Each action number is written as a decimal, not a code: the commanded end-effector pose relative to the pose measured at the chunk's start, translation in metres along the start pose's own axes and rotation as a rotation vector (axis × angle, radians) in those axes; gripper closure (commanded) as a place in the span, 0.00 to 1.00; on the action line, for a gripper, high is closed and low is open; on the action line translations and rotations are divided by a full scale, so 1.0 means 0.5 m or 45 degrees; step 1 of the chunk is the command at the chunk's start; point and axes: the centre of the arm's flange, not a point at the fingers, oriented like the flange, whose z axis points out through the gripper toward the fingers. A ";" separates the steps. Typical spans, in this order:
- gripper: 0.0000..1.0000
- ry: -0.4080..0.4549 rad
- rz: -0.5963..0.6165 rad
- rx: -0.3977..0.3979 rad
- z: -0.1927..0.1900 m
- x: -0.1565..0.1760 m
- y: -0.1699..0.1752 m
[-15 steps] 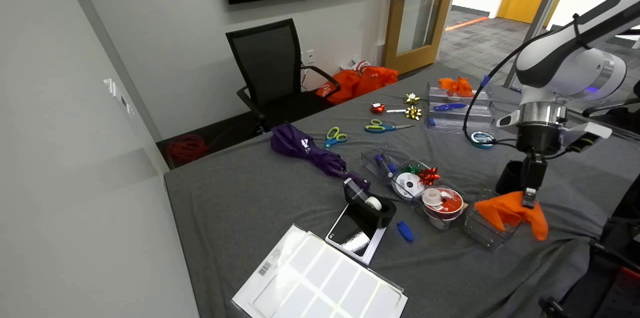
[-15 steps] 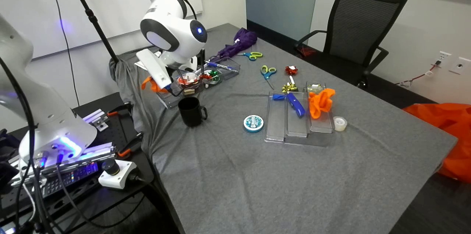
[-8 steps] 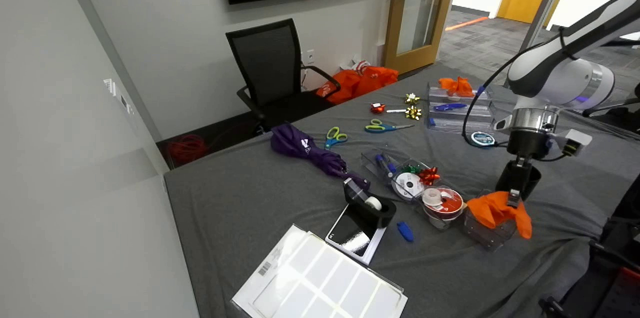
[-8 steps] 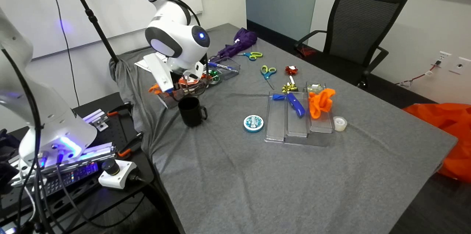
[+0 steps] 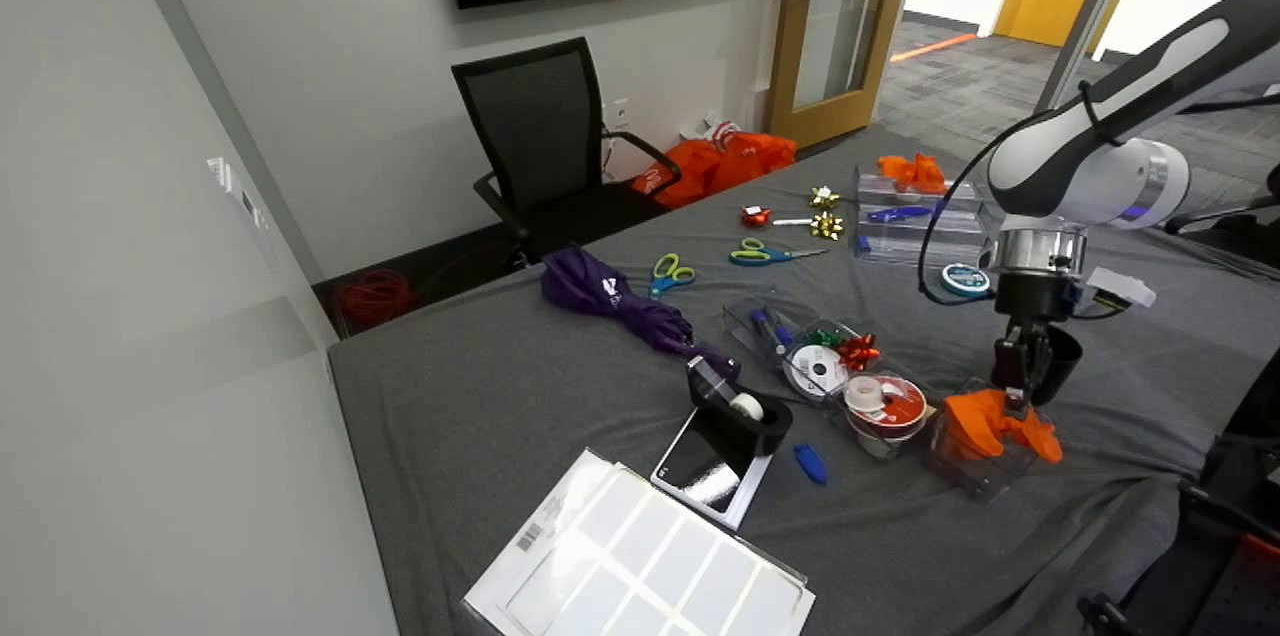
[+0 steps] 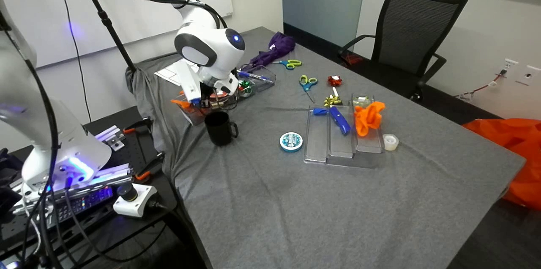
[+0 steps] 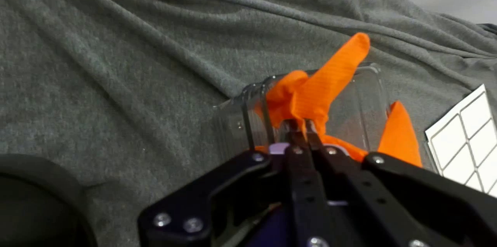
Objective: Pick up the orange thing from the stairs and put it into the clear box
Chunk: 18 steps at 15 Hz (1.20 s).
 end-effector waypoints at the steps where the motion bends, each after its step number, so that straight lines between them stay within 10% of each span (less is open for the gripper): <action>1: 1.00 -0.025 0.006 -0.078 0.026 0.017 -0.003; 14: 0.02 -0.039 -0.135 -0.091 0.023 -0.052 -0.042; 18: 0.00 -0.010 -0.214 -0.109 0.006 -0.103 -0.063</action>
